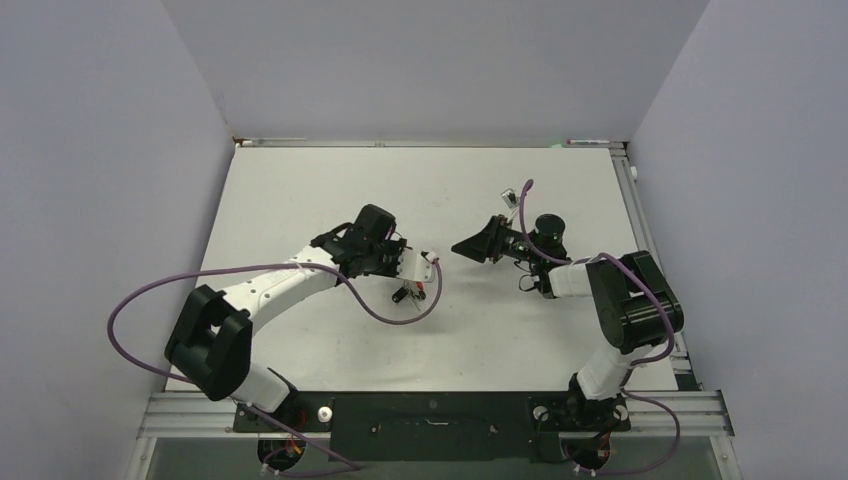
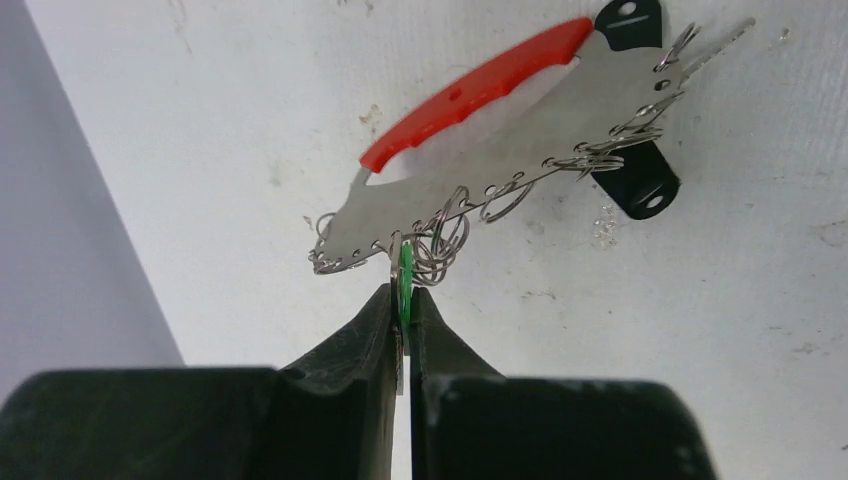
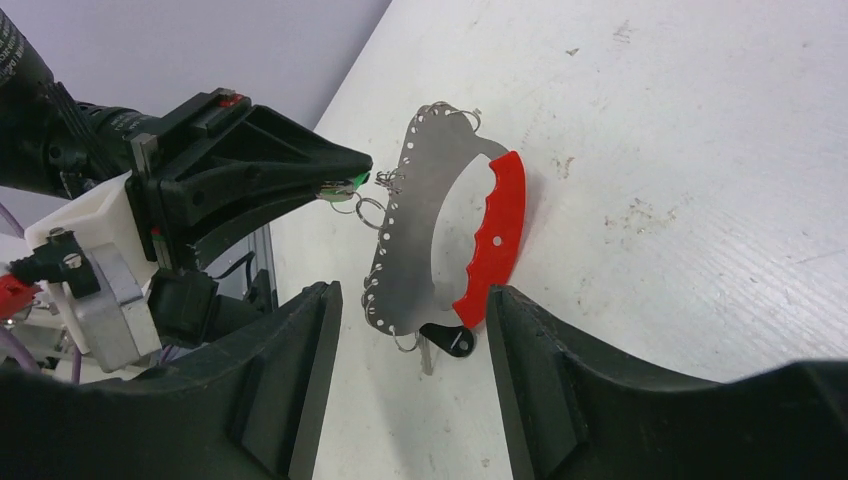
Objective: Remove the keys from the keyring
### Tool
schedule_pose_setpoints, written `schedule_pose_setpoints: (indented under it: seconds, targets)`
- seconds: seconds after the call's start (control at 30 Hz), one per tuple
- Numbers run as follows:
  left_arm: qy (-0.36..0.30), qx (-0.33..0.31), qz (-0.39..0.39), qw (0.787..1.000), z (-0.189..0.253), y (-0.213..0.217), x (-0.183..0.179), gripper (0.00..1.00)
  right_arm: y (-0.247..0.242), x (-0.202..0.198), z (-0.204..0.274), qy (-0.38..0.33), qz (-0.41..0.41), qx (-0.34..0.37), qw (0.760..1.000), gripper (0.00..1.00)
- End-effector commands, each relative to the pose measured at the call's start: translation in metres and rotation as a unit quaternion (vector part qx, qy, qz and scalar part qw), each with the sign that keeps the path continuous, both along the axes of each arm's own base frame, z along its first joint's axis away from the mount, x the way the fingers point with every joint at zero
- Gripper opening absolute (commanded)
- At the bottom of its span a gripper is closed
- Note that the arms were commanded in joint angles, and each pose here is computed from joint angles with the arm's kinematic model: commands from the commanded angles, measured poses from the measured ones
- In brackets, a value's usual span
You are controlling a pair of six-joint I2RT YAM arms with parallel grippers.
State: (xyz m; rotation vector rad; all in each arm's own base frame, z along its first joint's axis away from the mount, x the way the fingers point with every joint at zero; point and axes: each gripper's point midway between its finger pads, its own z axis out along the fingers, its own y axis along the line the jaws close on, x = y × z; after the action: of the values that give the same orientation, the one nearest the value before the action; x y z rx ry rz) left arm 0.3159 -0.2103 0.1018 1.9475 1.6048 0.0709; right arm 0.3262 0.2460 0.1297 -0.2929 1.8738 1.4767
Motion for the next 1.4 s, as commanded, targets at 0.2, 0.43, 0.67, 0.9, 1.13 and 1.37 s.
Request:
schedule_pose_setpoints:
  seconds: [0.2, 0.43, 0.67, 0.9, 1.13, 1.37]
  targets:
    - [-0.208, -0.017, -0.187, 0.960, 0.057, -0.027, 0.004, 0.00, 0.004, -0.008, 0.044, -0.125, 0.053, -0.013, 0.991, 0.56]
    - [-0.290, -0.036, -0.261, 0.920, 0.093, -0.045, 0.001, 0.00, 0.002, -0.008, 0.062, -0.160, 0.055, -0.024, 0.985, 0.56]
    - [-0.357, -0.050, -0.336, 0.870, 0.123, -0.059, -0.014, 0.00, 0.001, -0.010, 0.066, -0.164, 0.057, -0.022, 0.985, 0.56]
    - [-0.394, -0.053, -0.387, 0.832, 0.131, -0.063, -0.026, 0.00, -0.006, -0.009, 0.083, -0.178, 0.060, -0.012, 0.982, 0.56]
    - [-0.402, -0.039, -0.419, 0.813, 0.126, -0.056, -0.036, 0.00, -0.014, -0.004, 0.087, -0.180, 0.053, -0.013, 0.982, 0.57]
    - [-0.436, -0.024, -0.449, 0.780, 0.117, -0.053, -0.044, 0.00, -0.015, -0.007, 0.080, -0.173, 0.055, -0.019, 0.983, 0.57]
